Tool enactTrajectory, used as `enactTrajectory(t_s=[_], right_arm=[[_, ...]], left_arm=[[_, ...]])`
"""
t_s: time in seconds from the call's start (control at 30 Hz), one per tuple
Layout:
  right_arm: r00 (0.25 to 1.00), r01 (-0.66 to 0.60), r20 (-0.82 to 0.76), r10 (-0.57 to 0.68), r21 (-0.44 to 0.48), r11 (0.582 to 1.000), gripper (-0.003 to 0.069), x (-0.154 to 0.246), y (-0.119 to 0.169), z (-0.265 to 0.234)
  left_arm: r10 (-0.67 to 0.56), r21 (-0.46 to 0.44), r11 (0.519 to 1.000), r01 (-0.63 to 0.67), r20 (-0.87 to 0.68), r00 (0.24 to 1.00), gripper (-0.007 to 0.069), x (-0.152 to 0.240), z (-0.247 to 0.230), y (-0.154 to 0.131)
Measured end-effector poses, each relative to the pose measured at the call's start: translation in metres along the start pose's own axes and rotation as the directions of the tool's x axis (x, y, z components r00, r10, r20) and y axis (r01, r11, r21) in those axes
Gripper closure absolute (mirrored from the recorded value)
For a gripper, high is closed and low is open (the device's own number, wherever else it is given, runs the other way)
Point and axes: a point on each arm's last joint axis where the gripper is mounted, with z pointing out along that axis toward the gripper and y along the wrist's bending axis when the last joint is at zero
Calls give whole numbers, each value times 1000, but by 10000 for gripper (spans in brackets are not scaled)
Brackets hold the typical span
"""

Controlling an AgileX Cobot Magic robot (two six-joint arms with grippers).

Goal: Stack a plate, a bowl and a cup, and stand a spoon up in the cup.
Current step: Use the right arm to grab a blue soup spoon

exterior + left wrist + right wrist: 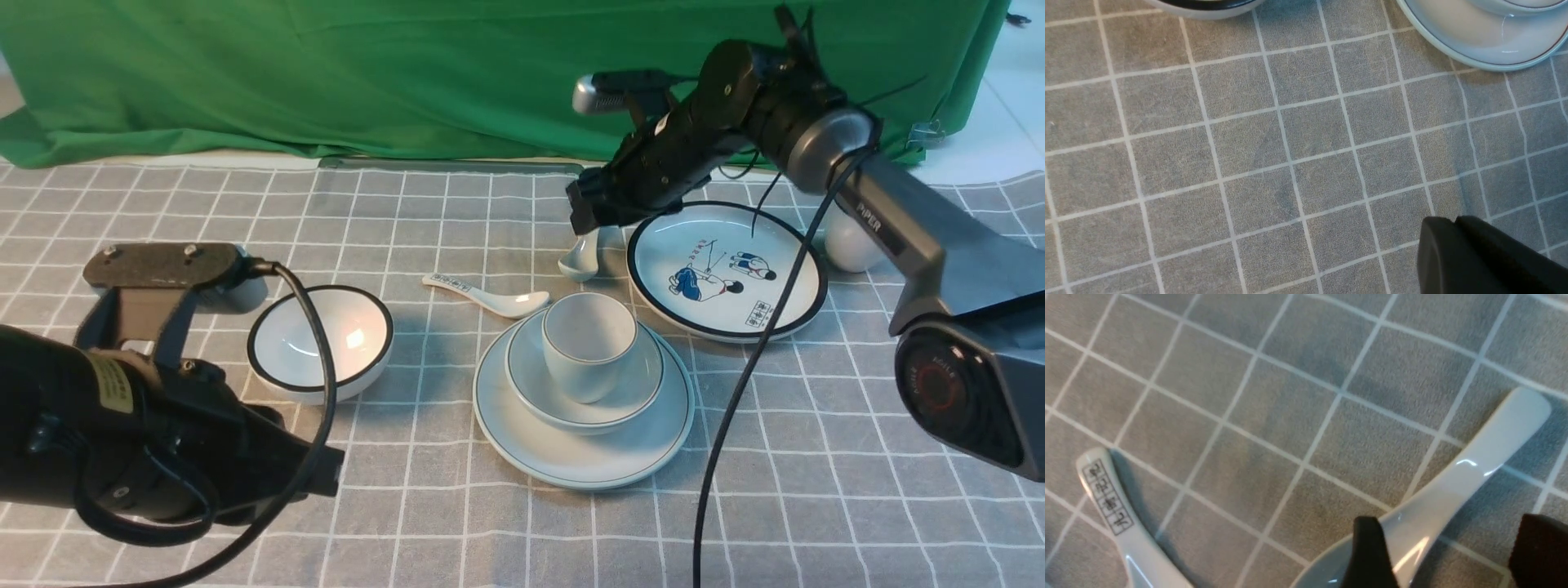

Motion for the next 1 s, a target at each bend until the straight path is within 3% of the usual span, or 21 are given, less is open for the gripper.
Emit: enactTrajectory(t_s=[0.5,1.0], right_arm=[[994,101,-32,-102,-10,995,178,4,0,4],[972,196,-119,-202,-56,979,178,12,23,10]], left_arm=[[-11,-1,1000,11,-8,1000,617,1,0,0],[-11,-2,1000,11,-9,1000,617,1,0,0]])
